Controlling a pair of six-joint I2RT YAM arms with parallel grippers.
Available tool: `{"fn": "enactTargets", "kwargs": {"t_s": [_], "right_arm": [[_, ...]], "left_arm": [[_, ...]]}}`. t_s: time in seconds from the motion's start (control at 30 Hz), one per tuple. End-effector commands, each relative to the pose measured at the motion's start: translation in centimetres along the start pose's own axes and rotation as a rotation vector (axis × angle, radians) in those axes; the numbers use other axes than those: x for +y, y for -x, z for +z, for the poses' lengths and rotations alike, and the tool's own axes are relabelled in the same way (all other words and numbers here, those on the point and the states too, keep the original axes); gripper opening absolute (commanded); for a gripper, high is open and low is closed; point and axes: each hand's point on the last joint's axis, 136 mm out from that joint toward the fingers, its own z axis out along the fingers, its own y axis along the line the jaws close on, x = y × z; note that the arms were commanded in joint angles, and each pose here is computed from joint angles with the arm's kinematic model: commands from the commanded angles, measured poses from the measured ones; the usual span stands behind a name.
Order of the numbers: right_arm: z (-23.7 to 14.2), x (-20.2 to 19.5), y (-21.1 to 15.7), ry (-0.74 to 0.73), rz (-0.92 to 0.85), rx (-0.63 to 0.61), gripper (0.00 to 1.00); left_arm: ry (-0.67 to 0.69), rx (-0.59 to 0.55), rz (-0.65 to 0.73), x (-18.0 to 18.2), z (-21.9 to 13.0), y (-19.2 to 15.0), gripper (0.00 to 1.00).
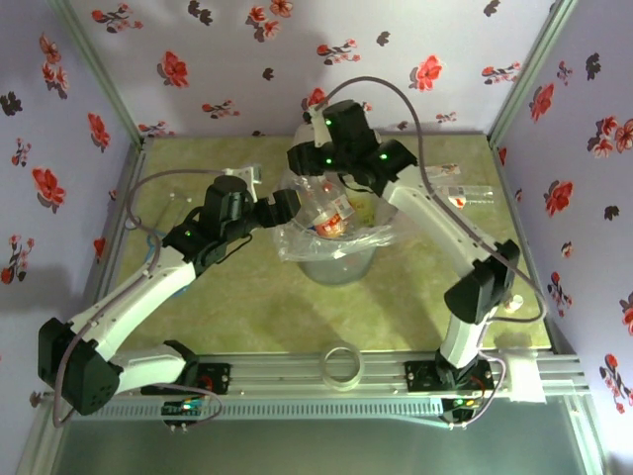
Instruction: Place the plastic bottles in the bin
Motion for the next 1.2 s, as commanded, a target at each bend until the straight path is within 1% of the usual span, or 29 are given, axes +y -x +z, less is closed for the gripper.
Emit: {"fn": "enactTargets", "kwargs": {"t_s": [0.0, 0.07, 0.1, 0.23, 0.37, 0.5, 0.57, 0.7, 0.77, 0.87, 0.93, 1.0, 1.03, 1.1, 1.13, 1.17], "right_arm": [[0.2, -0.6, -0.9, -0.042, -0.014, 0.042, 0.46], [0.4, -1.0, -2.2, -0.045, 0.014, 0.044, 0.44], [0.4, -1.0, -2.7, -0.035, 0.036, 0.034, 0.39], [-0.4, -1.2, -3.6, -0.028, 0.078, 0.007, 0.37], [-1.2, -1.0, -3.3, -0.023, 0.085, -0.006, 0.37], [-2.9, -0.8, -1.8, -0.042, 0.056, -0.028, 0.38], [-4.1, -1.1, -1.0, -0.073, 0.031, -0.043, 0.42], [-6.7, -2.4, 0.7, -0.166, -0.024, -0.065, 0.64], [-8.4, -3.5, 1.4, -0.221, -0.033, -0.090, 0.68], [-11.3, -6.6, 2.2, -0.299, 0.007, -0.147, 0.69], [-13.1, -10.2, 1.5, -0.386, 0.070, -0.163, 0.70], [-14.3, -14.1, -0.3, -0.495, 0.135, -0.151, 0.71], [-14.8, -16.0, -1.6, -0.549, 0.177, -0.144, 0.73], [-15.0, -19.2, -4.0, -0.609, 0.272, -0.140, 0.75], [-15.0, -20.8, -5.2, -0.635, 0.344, -0.147, 0.77], [-15.0, -22.1, -6.2, -0.649, 0.409, -0.150, 0.77]], "left_arm": [[0.014, 0.011, 0.011, 0.6, 0.0, -0.4, 0.90], [0.023, -0.014, 0.009, 0.7, -0.7, 0.1, 0.90], [0.014, -0.036, 0.007, 0.6, -1.3, 0.4, 0.90], [0.006, -0.103, 0.007, 0.4, -2.6, 1.8, 0.89], [0.013, -0.094, 0.007, 0.5, -2.3, 1.8, 0.89], [0.010, -0.091, 0.002, 0.5, -2.2, 1.7, 0.89], [0.008, -0.090, 0.001, 0.5, -2.2, 1.7, 0.89], [0.006, -0.093, 0.002, 0.4, -2.5, 1.7, 0.89], [0.006, -0.093, 0.003, 0.4, -2.7, 1.7, 0.89], [0.007, -0.092, 0.005, 0.5, -3.0, 1.6, 0.89], [0.009, -0.093, 0.003, 0.7, -3.1, 1.5, 0.89], [0.009, -0.093, 0.000, 0.7, -3.0, 1.4, 0.89], [0.007, -0.095, -0.003, 0.7, -3.0, 1.4, 0.89], [0.004, -0.099, -0.009, 0.7, -2.9, 1.4, 0.89], [0.004, -0.099, -0.011, 0.8, -2.8, 1.3, 0.89], [0.005, -0.098, -0.014, 0.8, -2.7, 1.3, 0.89]]}}
